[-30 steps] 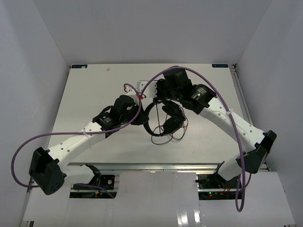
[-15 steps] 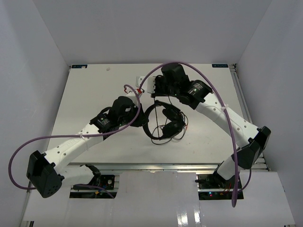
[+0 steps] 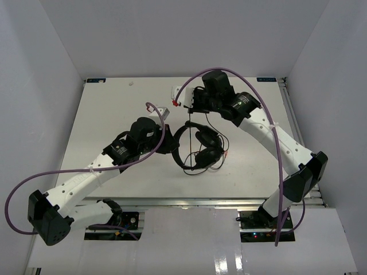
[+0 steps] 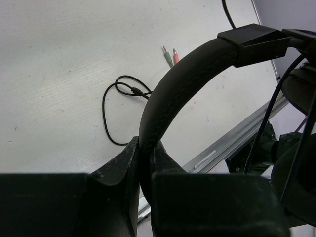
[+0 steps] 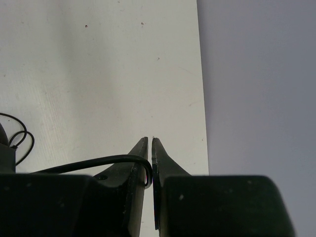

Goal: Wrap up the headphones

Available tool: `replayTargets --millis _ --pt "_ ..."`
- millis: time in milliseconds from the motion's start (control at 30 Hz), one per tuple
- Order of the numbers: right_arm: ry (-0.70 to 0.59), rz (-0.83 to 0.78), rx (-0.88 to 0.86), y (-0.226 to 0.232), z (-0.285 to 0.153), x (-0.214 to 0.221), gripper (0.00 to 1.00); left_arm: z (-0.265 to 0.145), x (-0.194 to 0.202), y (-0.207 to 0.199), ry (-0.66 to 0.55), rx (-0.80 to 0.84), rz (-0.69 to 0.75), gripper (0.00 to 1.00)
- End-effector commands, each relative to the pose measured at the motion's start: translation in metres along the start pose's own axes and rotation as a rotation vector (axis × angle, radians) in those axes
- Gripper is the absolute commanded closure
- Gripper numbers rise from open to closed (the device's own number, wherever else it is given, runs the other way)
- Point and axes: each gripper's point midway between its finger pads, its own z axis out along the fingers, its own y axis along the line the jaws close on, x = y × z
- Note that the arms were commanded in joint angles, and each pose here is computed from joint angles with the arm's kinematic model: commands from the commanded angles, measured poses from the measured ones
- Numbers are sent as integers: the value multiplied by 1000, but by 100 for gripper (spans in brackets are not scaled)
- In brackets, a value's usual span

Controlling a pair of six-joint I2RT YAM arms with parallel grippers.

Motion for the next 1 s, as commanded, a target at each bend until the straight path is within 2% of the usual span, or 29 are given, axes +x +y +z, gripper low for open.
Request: replayTargets --millis 0,400,667,967 --pt "-68 57 36 -22 -16 0 87 -22 -14 -19 -46 62 20 100" --pt "-154 180 -118 13 -25 21 84 -49 -39 -48 -105 162 21 100" --pt "-283 372 -262 37 -30 27 84 -71 -68 -71 -172 215 -11 100" --pt "-462 648 -515 111 -22 26 85 -84 -91 -86 -209 238 -77 100"
